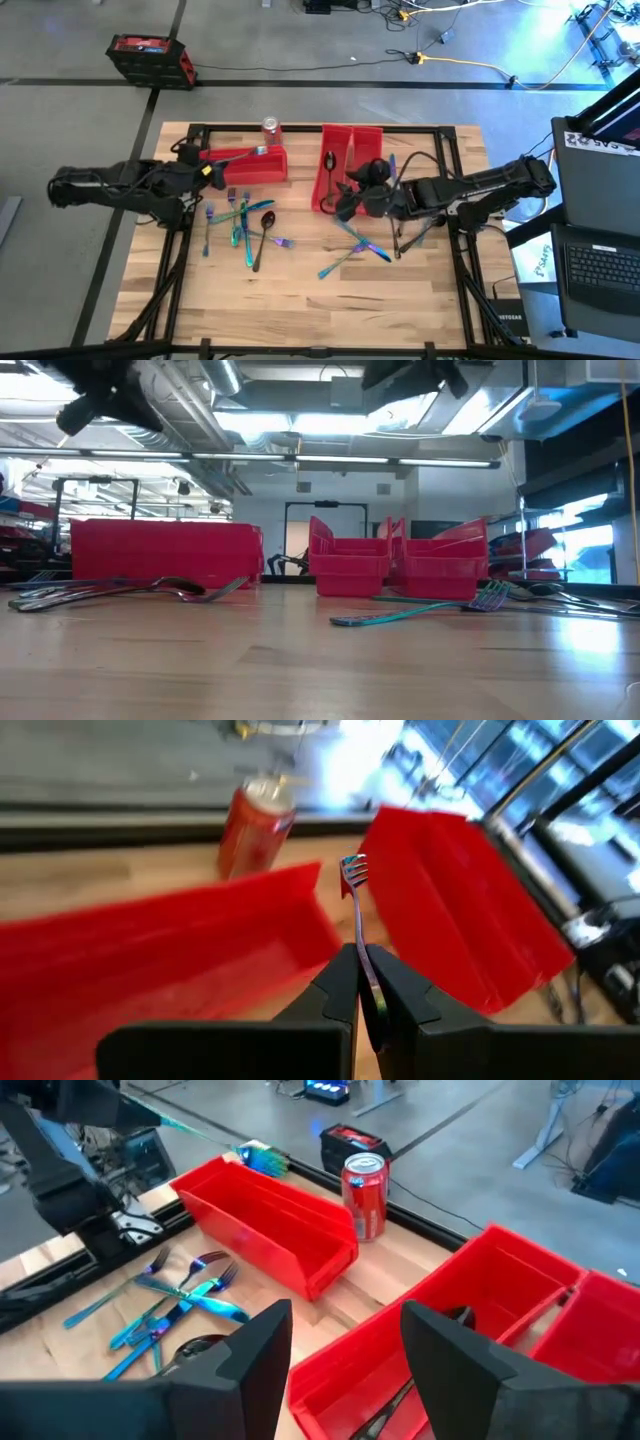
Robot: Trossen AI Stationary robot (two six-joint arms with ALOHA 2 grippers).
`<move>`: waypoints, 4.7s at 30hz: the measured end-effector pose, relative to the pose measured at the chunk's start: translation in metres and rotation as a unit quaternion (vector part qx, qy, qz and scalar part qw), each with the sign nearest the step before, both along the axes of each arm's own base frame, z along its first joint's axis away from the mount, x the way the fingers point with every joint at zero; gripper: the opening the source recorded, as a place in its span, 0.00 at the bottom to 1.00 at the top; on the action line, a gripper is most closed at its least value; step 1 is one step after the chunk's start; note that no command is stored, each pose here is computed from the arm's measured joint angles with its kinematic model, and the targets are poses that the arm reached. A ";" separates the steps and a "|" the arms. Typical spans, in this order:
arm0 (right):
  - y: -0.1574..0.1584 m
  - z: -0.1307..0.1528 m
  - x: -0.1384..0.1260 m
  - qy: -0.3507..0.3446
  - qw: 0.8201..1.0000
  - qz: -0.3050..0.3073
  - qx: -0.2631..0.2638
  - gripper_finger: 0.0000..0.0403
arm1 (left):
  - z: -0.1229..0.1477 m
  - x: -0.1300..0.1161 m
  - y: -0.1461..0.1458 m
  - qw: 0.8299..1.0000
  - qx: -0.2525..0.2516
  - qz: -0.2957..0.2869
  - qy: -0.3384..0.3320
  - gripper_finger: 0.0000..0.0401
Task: Sort silverware
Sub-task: Put the blue fork into the left red bin
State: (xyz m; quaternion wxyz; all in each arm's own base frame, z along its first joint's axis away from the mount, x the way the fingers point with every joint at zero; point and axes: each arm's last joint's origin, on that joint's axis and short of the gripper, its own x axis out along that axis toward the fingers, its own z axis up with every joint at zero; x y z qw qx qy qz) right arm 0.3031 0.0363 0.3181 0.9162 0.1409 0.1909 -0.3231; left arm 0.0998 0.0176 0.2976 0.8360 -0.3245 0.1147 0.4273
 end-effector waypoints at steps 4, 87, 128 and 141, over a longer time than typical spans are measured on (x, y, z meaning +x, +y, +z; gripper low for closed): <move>-0.014 0.002 0.005 0.009 0.999 0.032 -0.007 0.43 | -0.002 -0.002 0.005 1.000 -0.012 -0.003 0.022 0.00; -0.102 -0.016 0.021 0.081 0.988 0.126 -0.029 0.43 | -0.077 0.012 0.097 0.971 -0.211 0.093 0.061 0.19; -0.099 -0.017 0.023 0.086 0.981 0.172 -0.032 0.43 | -0.076 -0.002 0.100 0.971 -0.127 0.112 0.167 0.27; -0.095 -0.029 0.014 0.151 0.965 0.216 0.007 0.43 | -0.024 0.044 0.069 0.966 0.089 -0.239 -0.044 0.27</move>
